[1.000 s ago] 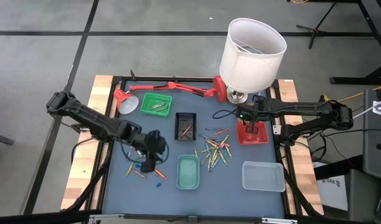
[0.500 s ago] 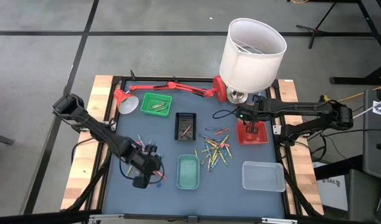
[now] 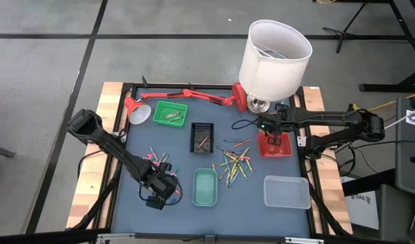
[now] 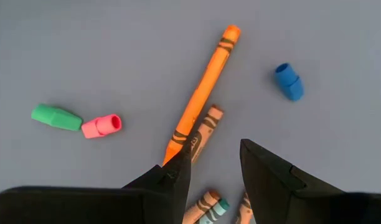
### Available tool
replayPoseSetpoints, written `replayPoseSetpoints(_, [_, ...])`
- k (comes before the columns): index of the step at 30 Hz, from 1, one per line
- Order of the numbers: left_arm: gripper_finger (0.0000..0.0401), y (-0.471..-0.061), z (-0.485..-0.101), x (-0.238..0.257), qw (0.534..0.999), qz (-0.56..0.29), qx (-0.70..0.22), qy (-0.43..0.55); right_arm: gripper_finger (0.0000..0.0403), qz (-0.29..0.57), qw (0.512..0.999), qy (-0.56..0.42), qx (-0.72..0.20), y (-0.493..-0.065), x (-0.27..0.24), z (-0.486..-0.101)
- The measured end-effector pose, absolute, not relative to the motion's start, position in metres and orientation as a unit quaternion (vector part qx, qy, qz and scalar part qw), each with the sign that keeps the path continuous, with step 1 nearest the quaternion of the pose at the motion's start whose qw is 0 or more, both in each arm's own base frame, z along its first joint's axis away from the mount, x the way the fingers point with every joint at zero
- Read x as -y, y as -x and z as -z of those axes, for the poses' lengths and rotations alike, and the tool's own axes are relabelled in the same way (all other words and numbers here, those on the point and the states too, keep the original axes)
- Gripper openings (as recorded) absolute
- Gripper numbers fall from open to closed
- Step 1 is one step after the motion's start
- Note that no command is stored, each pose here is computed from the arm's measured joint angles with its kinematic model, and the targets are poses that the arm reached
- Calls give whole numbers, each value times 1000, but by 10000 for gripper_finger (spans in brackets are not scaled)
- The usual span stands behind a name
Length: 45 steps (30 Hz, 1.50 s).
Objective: Sort crayons
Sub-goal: Put the blue green crayon into the orange bin, then put the brown crayon into the black bin
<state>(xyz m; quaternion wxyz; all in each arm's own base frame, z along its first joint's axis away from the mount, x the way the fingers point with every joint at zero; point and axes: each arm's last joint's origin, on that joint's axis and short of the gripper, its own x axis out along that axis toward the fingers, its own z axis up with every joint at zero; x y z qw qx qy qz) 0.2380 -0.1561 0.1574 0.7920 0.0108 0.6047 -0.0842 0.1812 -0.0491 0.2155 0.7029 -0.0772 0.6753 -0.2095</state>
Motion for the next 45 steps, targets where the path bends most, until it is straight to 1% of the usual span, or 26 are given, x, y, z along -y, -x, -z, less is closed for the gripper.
replayPoseSetpoints(4, [121,-239,-151,157,785,80,-614,-16,140,210,703,77,-675,-181,49,-216])
replayPoseSetpoints(8, [121,-240,-145,157,781,72,-620,-22,156,209,703,77,-675,-181,49,-216])
replayPoseSetpoints(12, [121,-241,-142,156,784,56,-618,-35,158,210,704,77,-675,-181,49,-216])
replayPoseSetpoints(21, [121,-241,-141,155,784,51,-618,-40,159,210,704,76,-674,-182,49,-216])
replayPoseSetpoints(24, [120,-241,-142,155,788,48,-612,-58,159,210,704,76,-674,-182,49,-216])
replayPoseSetpoints(26, [112,-241,-142,154,788,54,-609,-71,159,210,704,76,-674,-182,49,-216])
replayPoseSetpoints(29, [90,-241,-142,154,787,63,-608,-83,159,210,704,76,-674,-182,49,-216])
replayPoseSetpoints(34, [51,-241,-142,154,787,64,-608,-84,159,210,704,76,-674,-182,49,-216])
replayPoseSetpoints(37, [35,-242,-142,154,787,64,-608,-84,159,210,704,76,-674,-182,49,-216])
replayPoseSetpoints(40, [28,-243,-142,152,787,61,-608,-82,159,210,704,76,-674,-182,49,-216])
replayPoseSetpoints(45, [31,-246,-142,147,788,52,-609,-74,159,210,704,76,-674,-182,49,-216])
